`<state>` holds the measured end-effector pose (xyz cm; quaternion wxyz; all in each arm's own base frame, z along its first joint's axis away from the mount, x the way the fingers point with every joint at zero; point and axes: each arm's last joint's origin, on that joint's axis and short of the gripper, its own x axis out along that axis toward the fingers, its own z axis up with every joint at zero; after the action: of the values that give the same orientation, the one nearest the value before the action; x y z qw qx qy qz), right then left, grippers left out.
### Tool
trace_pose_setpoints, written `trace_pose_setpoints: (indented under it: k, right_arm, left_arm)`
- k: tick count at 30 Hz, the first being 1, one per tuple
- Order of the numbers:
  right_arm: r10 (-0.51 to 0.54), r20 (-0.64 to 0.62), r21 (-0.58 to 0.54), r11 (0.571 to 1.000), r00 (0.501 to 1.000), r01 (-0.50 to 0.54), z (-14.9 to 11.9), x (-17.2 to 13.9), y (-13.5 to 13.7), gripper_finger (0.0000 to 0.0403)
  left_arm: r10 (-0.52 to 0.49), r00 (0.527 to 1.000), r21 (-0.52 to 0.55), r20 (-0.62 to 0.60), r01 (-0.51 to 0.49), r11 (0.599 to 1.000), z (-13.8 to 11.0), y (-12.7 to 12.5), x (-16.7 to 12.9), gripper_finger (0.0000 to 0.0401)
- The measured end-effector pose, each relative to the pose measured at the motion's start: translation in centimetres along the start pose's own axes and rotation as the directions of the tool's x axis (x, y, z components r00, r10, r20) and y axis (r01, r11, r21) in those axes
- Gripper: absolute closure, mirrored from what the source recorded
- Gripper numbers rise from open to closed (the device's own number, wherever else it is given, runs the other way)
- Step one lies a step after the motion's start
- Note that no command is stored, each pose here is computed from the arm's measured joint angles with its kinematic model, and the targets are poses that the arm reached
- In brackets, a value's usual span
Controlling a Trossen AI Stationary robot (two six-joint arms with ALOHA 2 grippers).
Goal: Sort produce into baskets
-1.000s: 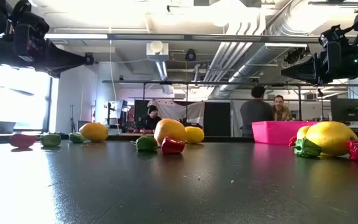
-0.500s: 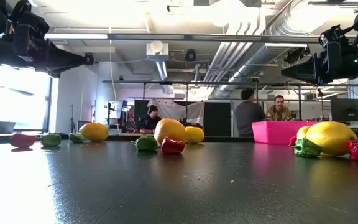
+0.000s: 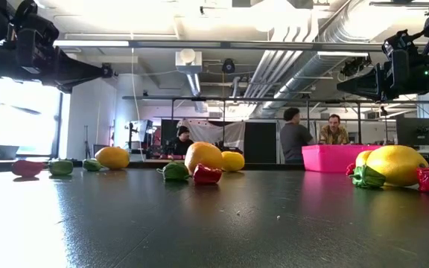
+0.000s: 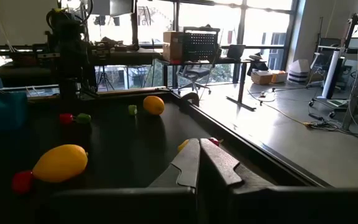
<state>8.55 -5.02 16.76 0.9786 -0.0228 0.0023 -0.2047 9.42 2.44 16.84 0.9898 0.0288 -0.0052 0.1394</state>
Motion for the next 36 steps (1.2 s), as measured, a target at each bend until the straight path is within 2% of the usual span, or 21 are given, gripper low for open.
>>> trace_pose_setpoints:
  k: [13,24,36]
  right_arm:
    - [0.000,0.000,0.000,1.000,1.000,0.000,0.00,0.00,0.00,0.0402]
    - [0.000,0.000,0.000,1.000,1.000,0.000,0.00,0.00,0.00,0.0402]
    - [0.000,0.000,0.000,1.000,1.000,0.000,0.01,0.00,0.00,0.0402]
  left_arm:
    - [0.001,1.000,-0.001,0.016,-0.001,1.000,0.17,0.01,0.00,0.0401]
    - [0.002,0.999,-0.046,0.048,0.001,0.999,0.47,0.02,-0.01,0.0401]
    - [-0.140,0.989,-0.003,-0.045,0.140,0.990,-0.29,-0.45,0.95,0.0401]
